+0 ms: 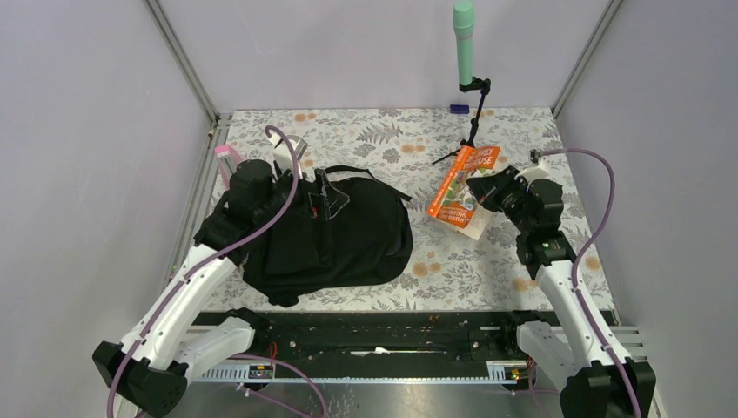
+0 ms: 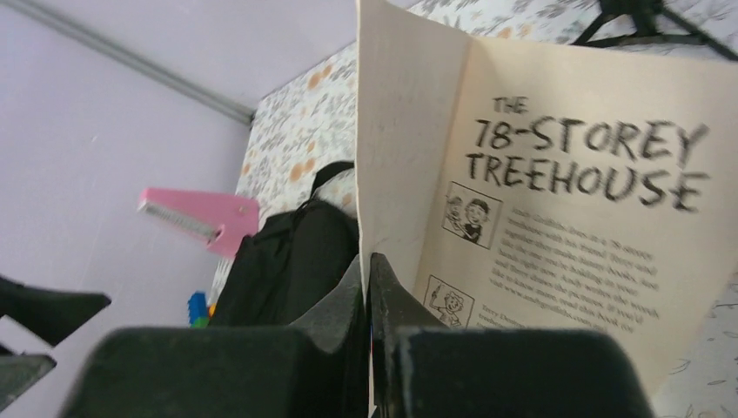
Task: Pack the student bag
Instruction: Pick up the book from the center of the board, then place the book at the center of the board.
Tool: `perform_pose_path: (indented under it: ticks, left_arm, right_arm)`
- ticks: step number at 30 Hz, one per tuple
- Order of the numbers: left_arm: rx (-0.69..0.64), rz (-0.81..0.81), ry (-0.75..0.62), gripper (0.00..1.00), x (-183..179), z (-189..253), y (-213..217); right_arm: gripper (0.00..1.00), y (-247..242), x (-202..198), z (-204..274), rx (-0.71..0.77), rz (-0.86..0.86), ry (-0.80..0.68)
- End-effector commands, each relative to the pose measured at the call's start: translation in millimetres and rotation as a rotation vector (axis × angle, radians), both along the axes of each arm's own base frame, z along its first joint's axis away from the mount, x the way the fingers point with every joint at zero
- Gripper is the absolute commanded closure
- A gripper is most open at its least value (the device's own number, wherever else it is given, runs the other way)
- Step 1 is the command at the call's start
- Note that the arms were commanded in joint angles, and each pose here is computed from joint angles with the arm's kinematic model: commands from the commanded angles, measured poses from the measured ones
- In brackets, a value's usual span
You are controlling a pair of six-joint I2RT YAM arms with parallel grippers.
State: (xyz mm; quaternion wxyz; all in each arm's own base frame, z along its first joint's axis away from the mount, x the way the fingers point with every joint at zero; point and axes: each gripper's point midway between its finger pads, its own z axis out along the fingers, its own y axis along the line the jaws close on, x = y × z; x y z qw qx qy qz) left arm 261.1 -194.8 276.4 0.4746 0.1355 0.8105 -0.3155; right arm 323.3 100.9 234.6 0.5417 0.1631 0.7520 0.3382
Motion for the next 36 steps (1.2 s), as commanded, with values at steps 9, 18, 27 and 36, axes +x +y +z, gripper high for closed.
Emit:
perform_pose_path:
  ticks: [9,18,27,36]
  left_arm:
    - [-0.35,-0.21,0.007,0.03,-45,47,-37]
    - [-0.363,-0.032,0.154,0.01,-36,-9,-24]
    - [-0.357,-0.016,0.324,0.03,-26,-74,-36]
    - [-0.371,-0.046,0.398,0.11,-25,-103,-55]
  right_arm:
    - [1.0,109,-77,109,0.07,0.552,-0.232]
    - [1.0,162,-79,75,0.168,0.683,-0.156]
    - [1.0,168,-59,-57,0.123,0.63,0.102]
    - [1.0,164,-61,-104,0.158,0.582,0.196]
